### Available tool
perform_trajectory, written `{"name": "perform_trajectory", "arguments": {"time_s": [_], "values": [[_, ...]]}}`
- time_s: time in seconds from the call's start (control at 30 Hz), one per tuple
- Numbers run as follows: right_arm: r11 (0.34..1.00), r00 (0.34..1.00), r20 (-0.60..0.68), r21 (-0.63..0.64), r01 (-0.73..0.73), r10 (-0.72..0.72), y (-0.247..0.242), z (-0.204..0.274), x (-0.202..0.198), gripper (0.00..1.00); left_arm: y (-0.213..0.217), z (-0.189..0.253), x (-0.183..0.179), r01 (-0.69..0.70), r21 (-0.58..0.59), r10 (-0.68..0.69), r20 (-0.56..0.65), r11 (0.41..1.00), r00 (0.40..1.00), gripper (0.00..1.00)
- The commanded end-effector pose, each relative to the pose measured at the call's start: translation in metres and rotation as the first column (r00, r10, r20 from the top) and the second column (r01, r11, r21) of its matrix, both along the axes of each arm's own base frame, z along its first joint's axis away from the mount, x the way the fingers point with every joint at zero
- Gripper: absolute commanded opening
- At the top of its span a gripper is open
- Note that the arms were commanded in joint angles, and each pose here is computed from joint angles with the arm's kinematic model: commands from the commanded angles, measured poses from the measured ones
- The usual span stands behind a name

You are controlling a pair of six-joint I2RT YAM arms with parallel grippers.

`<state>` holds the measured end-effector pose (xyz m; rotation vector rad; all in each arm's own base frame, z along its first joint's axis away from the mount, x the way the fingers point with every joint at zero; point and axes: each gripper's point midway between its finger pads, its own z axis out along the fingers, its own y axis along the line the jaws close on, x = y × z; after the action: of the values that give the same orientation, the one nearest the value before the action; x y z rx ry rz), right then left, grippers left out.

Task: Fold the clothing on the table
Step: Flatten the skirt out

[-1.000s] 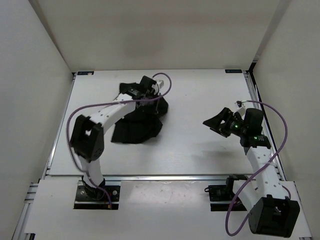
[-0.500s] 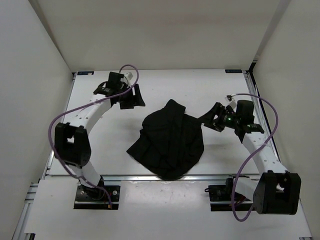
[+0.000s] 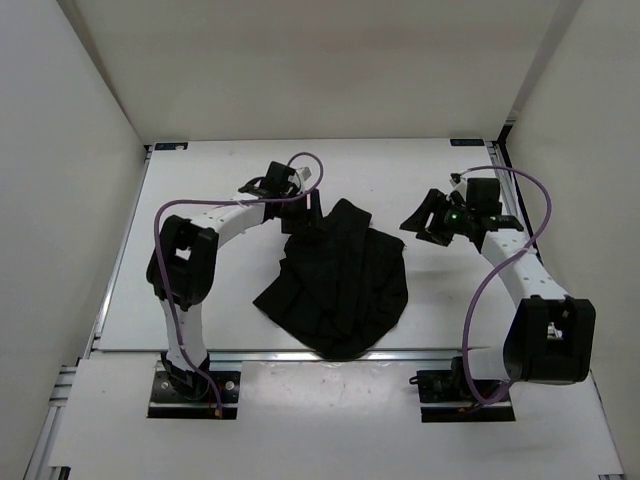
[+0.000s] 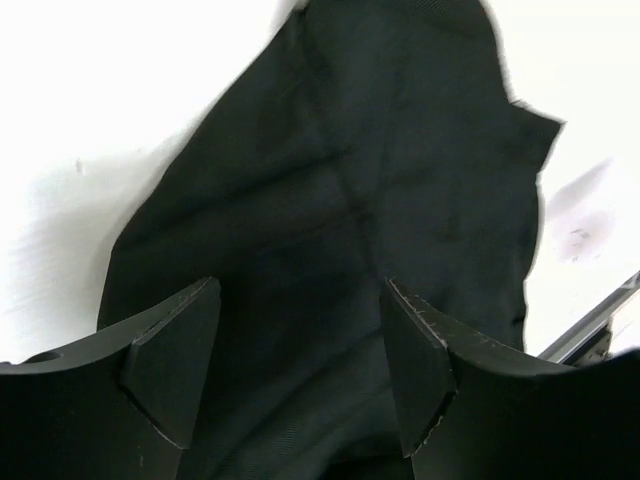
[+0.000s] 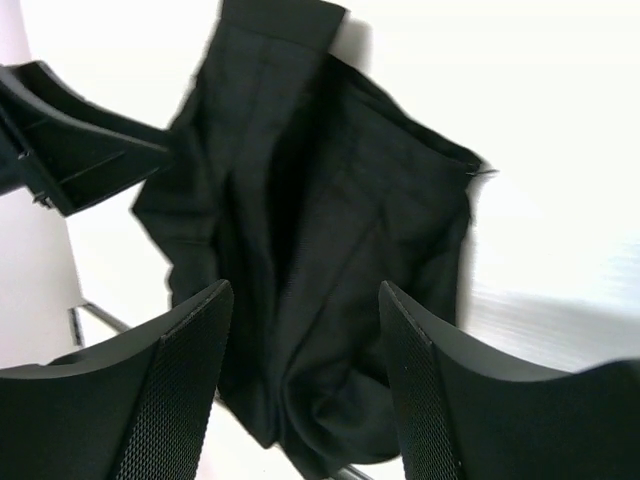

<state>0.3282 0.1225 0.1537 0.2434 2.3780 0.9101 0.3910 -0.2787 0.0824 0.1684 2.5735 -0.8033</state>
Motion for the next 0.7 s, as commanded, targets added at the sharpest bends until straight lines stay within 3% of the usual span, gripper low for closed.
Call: {"name": "perform_trajectory", "arguments": {"time_s": [0.0, 0.1, 0.13, 0.17, 0.2, 0.67], "values": [[0.994, 0.999, -0.040, -0.108, -0.004, 0.000, -0.009, -0.011, 0.004, 0.65, 0.002, -0.003, -0.009, 0.014, -0.039, -0.014, -0.009, 0.999, 1.000, 0.75], [0.990, 0.991, -0.137, -0.138, -0.024, 0.005, -0.012, -0.042, -0.002, 0.62, 0.008, -0.013, -0.018, 0.023, -0.009, -0.023, -0.024, 1.000, 0.999, 0.64], [0.988, 0.987, -0.162, -0.151, -0.018, -0.007, -0.014, -0.051, -0.001, 0.61, 0.007, -0.013, -0.022, 0.029, -0.008, -0.029, -0.023, 1.000, 0.999, 0.44], [0.988, 0.984, -0.180, -0.152, -0.022, -0.006, -0.014, -0.058, -0.004, 0.60, 0.009, -0.015, -0.025, 0.024, 0.001, -0.024, -0.028, 1.000, 0.999, 0.11], [0.987, 0.978, -0.210, -0.157, -0.021, -0.012, -0.014, -0.067, -0.005, 0.60, 0.014, -0.018, -0.026, 0.010, 0.002, -0.010, -0.037, 1.000, 0.999, 0.00], [0.985, 0.976, -0.213, -0.174, 0.001, -0.039, -0.012, -0.101, 0.046, 0.48, 0.034, -0.017, -0.053, -0.007, 0.006, 0.007, -0.059, 1.000, 0.998, 0.00]]}}
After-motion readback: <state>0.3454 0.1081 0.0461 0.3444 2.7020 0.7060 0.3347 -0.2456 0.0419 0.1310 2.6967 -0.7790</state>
